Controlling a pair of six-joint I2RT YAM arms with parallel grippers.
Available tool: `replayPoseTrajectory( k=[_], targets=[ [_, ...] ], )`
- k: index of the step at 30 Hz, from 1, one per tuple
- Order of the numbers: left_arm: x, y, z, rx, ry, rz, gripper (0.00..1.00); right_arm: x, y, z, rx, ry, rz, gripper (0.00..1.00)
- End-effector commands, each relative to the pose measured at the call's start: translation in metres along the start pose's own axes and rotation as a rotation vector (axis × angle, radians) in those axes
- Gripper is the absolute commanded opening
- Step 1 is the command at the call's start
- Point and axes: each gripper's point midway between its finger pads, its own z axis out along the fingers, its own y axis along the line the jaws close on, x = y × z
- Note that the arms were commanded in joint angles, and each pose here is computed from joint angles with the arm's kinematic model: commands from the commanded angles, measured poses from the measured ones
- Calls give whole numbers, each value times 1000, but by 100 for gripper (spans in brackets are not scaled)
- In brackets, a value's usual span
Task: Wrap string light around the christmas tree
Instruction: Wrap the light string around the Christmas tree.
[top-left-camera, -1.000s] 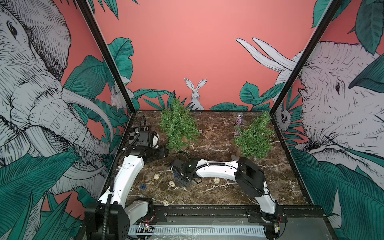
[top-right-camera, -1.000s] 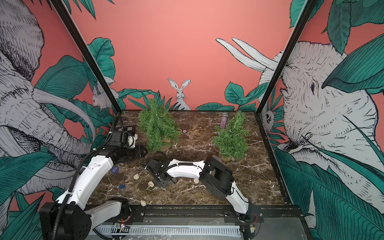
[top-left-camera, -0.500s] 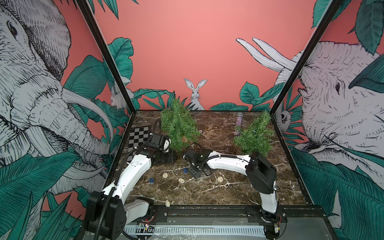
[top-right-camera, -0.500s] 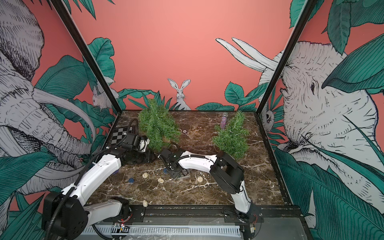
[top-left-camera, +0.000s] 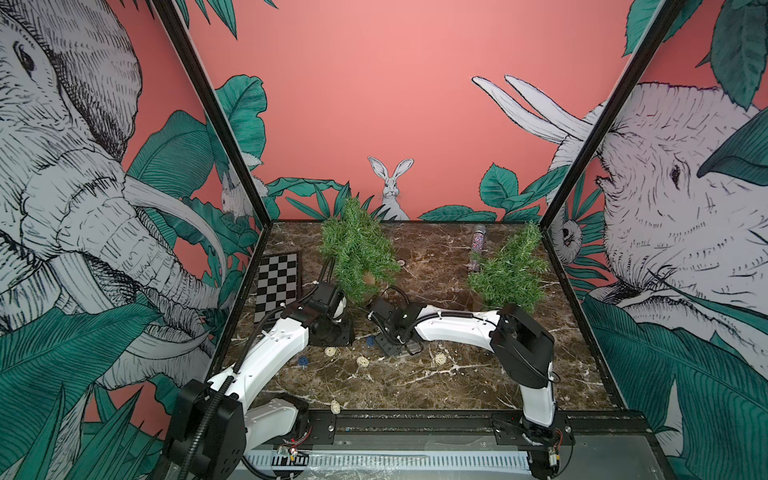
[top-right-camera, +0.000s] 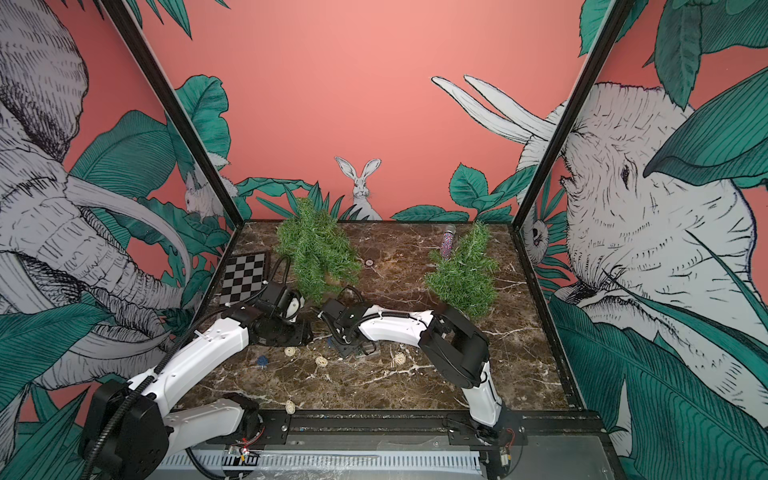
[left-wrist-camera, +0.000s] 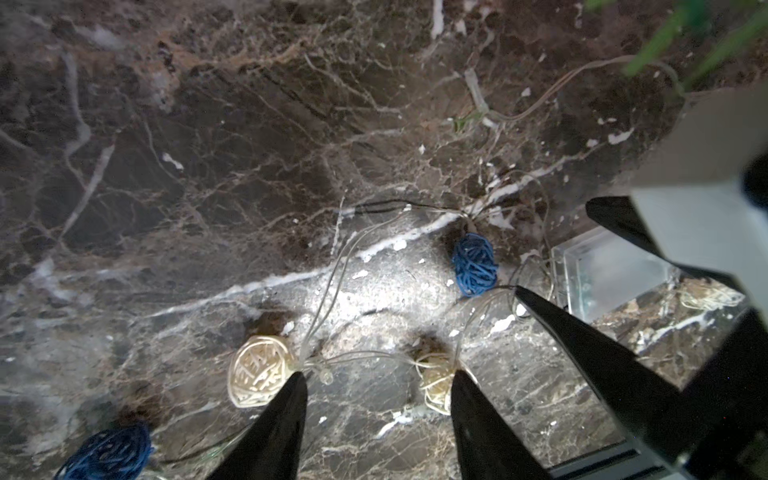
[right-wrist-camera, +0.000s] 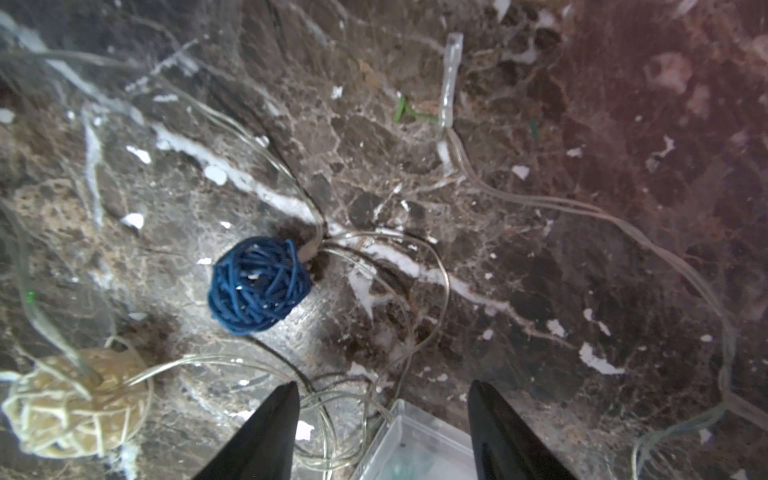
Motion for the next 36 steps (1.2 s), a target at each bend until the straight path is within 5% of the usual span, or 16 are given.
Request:
replayPoseTrajectory(
  k=[1,21,31,36],
  targets=[
    [2,4,8,-34,10,-16,56,-12,0,-16,-19,-60,39,66],
    [-8,16,34,-163,37,66,46,-1,-9,-20,-43,-142,94,64],
    [-36,3,30,-128,-29,55,14,1,-7,-34,-77,-178,103,64],
    [-38,-7,25,-82,-35,46,9,-2,-7,-40,-83,-185,104,64]
  ],
)
